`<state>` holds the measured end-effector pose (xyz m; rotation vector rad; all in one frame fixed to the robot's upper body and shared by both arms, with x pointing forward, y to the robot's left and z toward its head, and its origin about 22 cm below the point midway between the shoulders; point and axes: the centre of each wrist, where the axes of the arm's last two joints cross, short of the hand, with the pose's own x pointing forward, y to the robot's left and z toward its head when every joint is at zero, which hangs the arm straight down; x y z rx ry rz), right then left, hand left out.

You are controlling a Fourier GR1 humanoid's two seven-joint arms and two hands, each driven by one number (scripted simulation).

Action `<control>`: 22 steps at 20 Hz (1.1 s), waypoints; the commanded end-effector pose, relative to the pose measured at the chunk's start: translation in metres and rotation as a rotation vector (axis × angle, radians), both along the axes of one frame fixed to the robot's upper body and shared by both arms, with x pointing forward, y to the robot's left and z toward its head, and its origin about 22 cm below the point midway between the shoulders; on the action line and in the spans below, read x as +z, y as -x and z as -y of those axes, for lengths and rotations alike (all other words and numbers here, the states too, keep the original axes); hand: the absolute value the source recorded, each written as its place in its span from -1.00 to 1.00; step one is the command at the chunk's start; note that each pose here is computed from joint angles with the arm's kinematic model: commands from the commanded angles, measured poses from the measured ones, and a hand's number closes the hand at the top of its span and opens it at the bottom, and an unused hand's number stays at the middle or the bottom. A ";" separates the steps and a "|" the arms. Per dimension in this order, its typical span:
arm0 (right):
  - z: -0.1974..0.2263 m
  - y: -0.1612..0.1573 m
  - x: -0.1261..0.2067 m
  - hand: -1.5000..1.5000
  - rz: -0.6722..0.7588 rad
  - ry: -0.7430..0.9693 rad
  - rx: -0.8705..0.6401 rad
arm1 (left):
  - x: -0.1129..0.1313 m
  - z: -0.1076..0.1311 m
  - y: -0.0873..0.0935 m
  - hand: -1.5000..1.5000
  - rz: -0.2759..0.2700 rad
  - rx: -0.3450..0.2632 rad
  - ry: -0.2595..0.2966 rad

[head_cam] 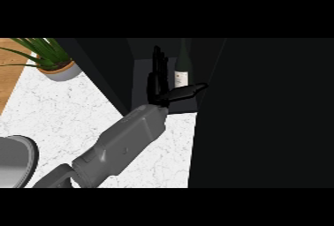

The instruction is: Pick up the wine, place it into the cabinet and close the cabinet

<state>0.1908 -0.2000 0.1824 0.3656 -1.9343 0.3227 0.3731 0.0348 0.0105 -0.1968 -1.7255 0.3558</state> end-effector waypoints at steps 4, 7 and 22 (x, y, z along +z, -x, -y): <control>0.012 0.014 0.012 -1.00 -0.021 0.005 -0.030 | -0.013 0.008 0.020 -1.00 0.030 -0.075 -0.009; 0.011 0.005 0.005 -1.00 -0.015 0.004 -0.058 | -0.013 0.012 0.028 -1.00 0.041 -0.067 -0.033; 0.001 0.028 0.020 -1.00 -0.035 -0.007 -0.082 | -0.032 -0.001 0.074 -1.00 0.086 -0.110 -0.031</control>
